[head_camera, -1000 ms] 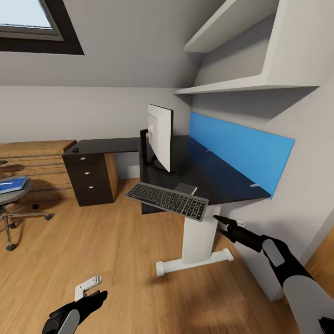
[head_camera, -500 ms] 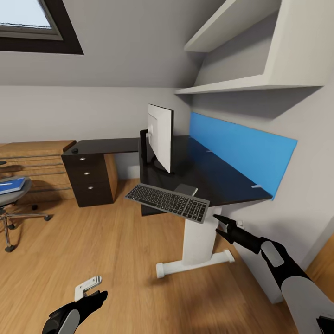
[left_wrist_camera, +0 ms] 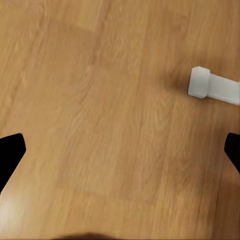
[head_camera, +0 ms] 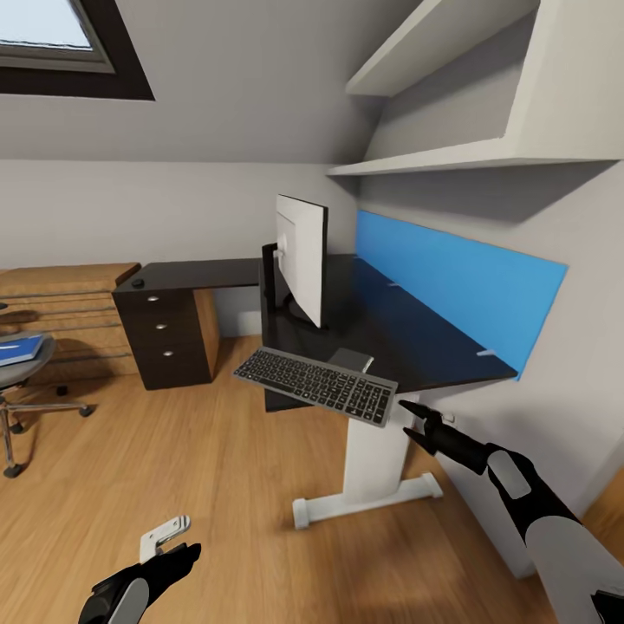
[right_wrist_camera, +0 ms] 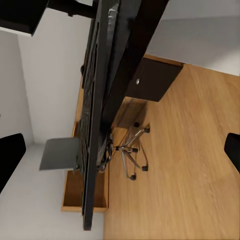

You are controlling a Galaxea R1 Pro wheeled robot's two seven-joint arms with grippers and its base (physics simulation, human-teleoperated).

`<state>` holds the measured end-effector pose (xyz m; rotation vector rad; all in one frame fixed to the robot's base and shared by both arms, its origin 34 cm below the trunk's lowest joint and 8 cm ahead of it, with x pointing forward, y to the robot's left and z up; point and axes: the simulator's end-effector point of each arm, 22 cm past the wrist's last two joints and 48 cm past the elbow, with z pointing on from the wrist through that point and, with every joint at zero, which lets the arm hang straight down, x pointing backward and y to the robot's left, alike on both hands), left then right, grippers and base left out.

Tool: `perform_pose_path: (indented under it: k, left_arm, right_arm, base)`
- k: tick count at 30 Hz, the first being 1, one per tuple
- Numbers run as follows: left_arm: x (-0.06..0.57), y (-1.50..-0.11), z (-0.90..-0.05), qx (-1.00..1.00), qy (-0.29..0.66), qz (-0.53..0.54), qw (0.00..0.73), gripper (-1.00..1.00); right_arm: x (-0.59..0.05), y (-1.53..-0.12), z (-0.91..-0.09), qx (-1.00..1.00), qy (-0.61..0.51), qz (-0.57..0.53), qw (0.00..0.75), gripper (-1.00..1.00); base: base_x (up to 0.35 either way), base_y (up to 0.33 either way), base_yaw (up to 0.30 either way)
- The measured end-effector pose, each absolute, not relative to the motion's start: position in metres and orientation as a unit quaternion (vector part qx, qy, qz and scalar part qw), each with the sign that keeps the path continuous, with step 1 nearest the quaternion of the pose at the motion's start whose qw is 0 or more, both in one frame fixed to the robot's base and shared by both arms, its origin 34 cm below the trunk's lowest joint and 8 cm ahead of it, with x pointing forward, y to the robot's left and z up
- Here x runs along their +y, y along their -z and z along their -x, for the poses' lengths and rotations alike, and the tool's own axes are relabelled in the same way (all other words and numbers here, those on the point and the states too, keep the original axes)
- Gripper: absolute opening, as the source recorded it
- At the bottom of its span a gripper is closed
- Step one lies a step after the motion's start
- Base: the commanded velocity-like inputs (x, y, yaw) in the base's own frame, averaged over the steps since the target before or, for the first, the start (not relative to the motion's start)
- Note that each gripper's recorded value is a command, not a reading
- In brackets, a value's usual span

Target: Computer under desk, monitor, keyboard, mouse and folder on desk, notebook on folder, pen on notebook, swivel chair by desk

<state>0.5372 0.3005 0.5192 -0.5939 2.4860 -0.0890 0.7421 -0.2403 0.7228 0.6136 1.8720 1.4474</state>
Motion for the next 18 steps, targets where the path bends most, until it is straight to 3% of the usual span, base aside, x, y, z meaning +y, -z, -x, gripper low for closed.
perform_pose_path:
  k: [18]
  left_arm:
    - [0.3004, -0.5210, -0.5376, 0.931, 0.034, 0.223, 0.288, 1.00]
  right_arm:
    - [-0.2403, -0.7243, -0.7425, 0.720, -0.556, -0.236, 0.341, 1.00]
  base:
    - [0.037, 0.013, 0.000]
